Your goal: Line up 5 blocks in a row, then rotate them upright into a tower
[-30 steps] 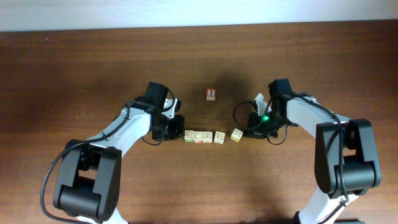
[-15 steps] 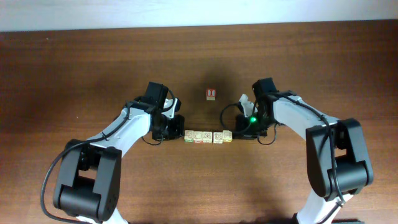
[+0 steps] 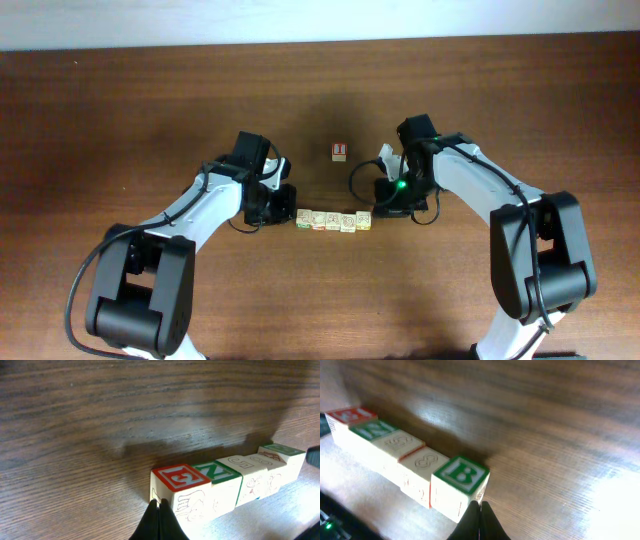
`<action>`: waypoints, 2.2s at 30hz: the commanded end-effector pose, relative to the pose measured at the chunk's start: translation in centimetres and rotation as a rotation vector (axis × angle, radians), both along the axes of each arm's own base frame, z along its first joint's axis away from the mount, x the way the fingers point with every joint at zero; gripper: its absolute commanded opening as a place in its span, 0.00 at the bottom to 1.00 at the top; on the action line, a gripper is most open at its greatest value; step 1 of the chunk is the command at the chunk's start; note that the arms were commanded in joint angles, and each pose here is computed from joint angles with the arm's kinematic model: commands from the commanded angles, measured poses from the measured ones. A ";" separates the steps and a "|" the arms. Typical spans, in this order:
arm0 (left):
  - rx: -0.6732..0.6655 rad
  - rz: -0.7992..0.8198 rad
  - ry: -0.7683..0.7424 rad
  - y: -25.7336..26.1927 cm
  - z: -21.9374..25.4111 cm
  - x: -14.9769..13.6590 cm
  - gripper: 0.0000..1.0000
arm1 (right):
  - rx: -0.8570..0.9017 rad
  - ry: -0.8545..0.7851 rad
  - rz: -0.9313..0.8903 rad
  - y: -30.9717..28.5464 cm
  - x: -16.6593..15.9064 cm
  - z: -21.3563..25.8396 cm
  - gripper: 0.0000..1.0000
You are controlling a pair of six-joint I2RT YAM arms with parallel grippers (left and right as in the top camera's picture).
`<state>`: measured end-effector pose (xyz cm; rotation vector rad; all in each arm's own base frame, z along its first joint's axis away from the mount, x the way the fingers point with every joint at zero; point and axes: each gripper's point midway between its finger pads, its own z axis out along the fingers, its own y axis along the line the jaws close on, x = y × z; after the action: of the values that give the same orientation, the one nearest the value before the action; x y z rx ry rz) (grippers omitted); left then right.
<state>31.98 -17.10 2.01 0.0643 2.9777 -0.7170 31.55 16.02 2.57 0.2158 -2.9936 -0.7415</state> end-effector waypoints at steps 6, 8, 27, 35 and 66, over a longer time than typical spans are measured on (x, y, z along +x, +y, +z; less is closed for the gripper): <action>-0.014 -0.002 0.019 -0.3 -0.3 -0.3 0.00 | -0.013 -0.148 -0.032 0.3 4.0 -0.1 0.04; -0.014 -0.002 0.019 -0.3 -0.3 -0.3 0.00 | -0.015 -0.131 -0.019 1.2 3.7 -0.9 0.04; -0.014 -0.002 0.020 -0.3 -0.3 -0.4 0.00 | 0.031 -0.090 0.049 3.2 1.9 -1.0 0.04; -0.014 -0.002 0.019 -0.3 -0.3 -0.4 0.00 | 0.029 -0.087 0.067 3.6 1.6 -1.0 0.04; -0.012 -0.073 -0.017 -0.4 -0.3 -0.4 0.00 | 0.160 0.068 -0.042 -1.1 -1.7 -0.7 0.04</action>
<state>32.08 -16.85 1.88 0.1369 2.9654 -0.6842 30.03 14.55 1.49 0.1157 -2.8901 -0.9455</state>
